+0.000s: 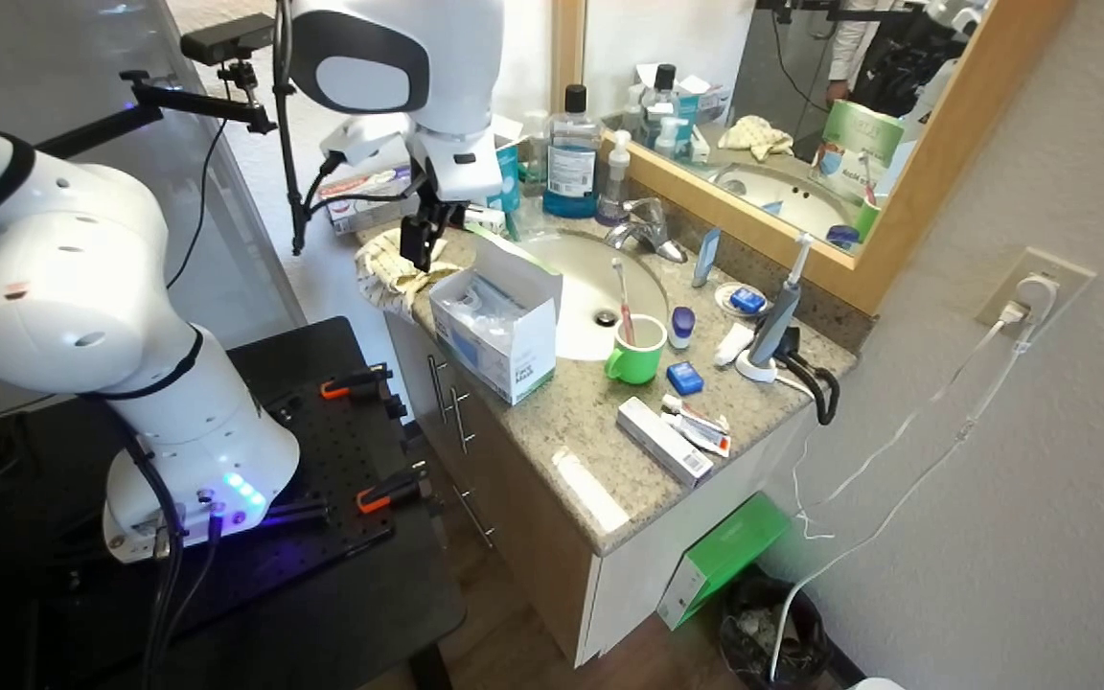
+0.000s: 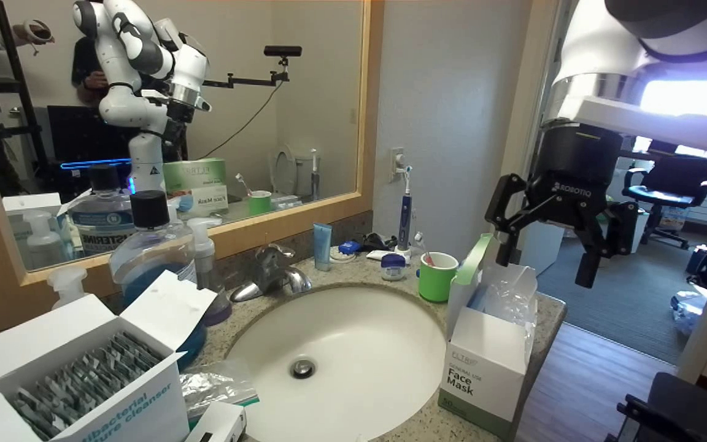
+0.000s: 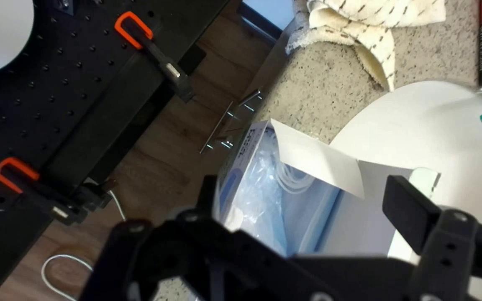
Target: Take the plastic from the white box and place it in the sink
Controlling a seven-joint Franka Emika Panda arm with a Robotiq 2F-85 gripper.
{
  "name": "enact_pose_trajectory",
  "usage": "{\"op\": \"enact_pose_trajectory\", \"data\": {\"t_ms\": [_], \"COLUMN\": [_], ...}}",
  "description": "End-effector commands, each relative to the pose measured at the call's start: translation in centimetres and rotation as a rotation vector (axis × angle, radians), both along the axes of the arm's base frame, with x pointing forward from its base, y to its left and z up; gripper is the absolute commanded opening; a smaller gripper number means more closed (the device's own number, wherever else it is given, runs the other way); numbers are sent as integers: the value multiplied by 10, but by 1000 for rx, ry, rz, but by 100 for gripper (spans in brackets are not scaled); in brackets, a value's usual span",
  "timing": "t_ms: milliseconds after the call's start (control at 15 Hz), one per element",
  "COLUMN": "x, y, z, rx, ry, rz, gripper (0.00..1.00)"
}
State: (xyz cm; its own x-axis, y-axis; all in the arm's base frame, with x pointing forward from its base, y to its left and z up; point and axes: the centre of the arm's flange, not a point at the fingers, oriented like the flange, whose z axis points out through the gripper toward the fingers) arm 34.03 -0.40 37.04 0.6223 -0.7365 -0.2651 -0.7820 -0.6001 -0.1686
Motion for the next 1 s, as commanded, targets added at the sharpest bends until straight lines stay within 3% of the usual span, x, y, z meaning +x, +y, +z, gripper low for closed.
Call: {"op": "enact_pose_trajectory", "data": {"t_ms": [0, 467, 667, 933], "x": [7, 14, 16, 17], "y": [6, 20, 18, 15], "z": [8, 8, 2, -9], "rx": [-79, -202, -210, -209], "ry": [47, 55, 55, 63], "rz": [-61, -60, -44, -36], "gripper": [100, 99, 95, 98]}}
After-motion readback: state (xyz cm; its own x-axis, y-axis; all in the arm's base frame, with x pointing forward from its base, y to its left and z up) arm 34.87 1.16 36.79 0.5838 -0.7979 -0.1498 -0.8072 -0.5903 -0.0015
